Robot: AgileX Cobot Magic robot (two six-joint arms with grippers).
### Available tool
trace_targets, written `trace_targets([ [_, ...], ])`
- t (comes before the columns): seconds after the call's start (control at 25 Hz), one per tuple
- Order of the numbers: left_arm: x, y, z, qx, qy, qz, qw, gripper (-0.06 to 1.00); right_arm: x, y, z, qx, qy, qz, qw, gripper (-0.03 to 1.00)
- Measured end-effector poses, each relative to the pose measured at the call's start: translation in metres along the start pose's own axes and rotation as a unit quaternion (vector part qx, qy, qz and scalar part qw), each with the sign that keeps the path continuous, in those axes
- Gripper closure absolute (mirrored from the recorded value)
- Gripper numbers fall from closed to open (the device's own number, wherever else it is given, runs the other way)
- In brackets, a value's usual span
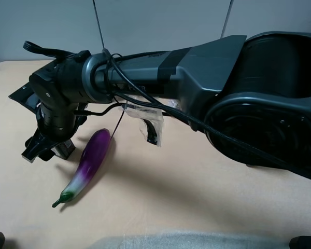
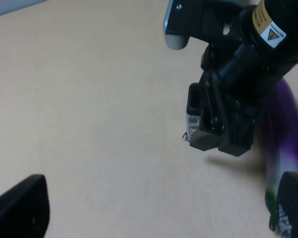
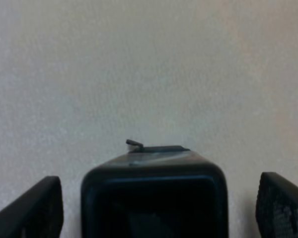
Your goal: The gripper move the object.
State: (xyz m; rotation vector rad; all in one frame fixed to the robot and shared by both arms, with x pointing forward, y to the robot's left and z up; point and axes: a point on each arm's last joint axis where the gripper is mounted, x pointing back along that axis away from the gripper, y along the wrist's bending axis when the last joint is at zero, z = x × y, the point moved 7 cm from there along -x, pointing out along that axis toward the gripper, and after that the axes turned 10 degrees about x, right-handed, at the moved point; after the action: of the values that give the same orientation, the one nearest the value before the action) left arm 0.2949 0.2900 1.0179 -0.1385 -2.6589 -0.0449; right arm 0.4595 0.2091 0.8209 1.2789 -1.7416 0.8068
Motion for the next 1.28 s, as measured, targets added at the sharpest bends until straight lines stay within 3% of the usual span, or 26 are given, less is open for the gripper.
trace_targets([
  [0.44, 0.0, 0.0, 0.0, 0.0, 0.0, 0.0, 1.0, 0.05, 0.036, 0.0, -0.017, 0.021, 0.045, -0.011, 0.999, 0.37],
  [0.92, 0.0, 0.0, 0.0, 0.0, 0.0, 0.0, 1.0, 0.05, 0.063, 0.01, -0.001, 0.04, 0.129, -0.049, 0.99, 0.29],
  [1.28, 0.0, 0.0, 0.0, 0.0, 0.0, 0.0, 1.0, 0.05, 0.101, -0.007, -0.017, 0.031, 0.096, -0.038, 0.994, 0.28],
])
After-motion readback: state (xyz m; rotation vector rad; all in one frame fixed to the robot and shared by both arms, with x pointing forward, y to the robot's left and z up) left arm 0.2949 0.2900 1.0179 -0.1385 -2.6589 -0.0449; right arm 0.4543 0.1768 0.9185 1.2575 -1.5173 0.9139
